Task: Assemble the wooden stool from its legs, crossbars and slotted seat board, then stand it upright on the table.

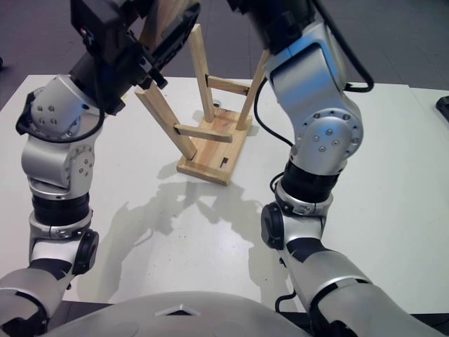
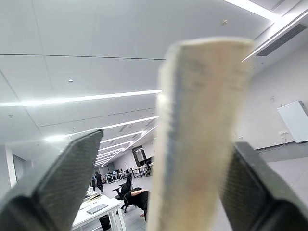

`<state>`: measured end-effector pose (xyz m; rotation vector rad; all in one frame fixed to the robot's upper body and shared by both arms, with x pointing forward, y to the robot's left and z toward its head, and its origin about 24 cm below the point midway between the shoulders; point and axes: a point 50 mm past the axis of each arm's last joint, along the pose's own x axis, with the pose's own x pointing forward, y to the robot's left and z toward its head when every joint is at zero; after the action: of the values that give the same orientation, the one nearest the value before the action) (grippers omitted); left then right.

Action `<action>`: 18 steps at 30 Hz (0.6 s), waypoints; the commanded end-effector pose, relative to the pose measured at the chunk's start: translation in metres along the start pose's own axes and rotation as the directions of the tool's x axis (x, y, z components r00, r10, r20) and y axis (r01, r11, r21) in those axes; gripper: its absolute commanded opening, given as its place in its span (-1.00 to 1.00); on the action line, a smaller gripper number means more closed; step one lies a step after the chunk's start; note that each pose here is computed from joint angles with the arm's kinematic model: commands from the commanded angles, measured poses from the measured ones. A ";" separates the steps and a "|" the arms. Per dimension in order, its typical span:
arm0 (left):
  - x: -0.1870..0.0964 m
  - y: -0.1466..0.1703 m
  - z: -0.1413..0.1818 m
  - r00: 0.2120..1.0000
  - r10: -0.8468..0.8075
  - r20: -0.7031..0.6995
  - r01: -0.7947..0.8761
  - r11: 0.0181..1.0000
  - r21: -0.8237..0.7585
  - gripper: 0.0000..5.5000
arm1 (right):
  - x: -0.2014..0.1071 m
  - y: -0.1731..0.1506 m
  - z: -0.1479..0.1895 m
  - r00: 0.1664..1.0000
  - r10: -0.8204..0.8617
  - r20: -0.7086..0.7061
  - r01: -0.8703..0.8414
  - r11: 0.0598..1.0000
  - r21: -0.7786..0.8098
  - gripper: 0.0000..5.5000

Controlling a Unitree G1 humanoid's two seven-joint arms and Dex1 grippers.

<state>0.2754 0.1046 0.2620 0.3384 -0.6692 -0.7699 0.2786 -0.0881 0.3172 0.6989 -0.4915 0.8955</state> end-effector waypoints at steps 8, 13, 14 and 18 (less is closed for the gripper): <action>0.001 0.000 -0.006 0.998 -0.056 -0.018 0.056 0.998 0.011 -0.25 | -0.009 0.001 -0.001 0.999 -0.031 0.015 0.032 0.999 -0.011 -0.26; 0.001 0.002 -0.006 0.999 -0.041 -0.016 0.041 0.999 0.008 -0.25 | -0.012 0.001 -0.002 0.999 -0.035 0.012 0.035 0.999 -0.015 -0.57; 0.001 0.003 -0.007 0.999 -0.039 -0.017 0.039 0.999 0.006 -0.25 | -0.012 0.001 -0.003 0.999 -0.039 0.012 0.039 0.999 -0.015 -0.59; 0.001 0.001 -0.010 0.999 -0.034 -0.031 0.034 0.999 0.008 -0.25 | -0.013 -0.001 -0.002 0.999 -0.042 0.011 0.042 0.999 -0.013 -0.61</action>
<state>0.2800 0.1045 0.2552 0.3642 -0.6422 -0.8247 0.2756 -0.0947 0.3075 0.7008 -0.4935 0.8308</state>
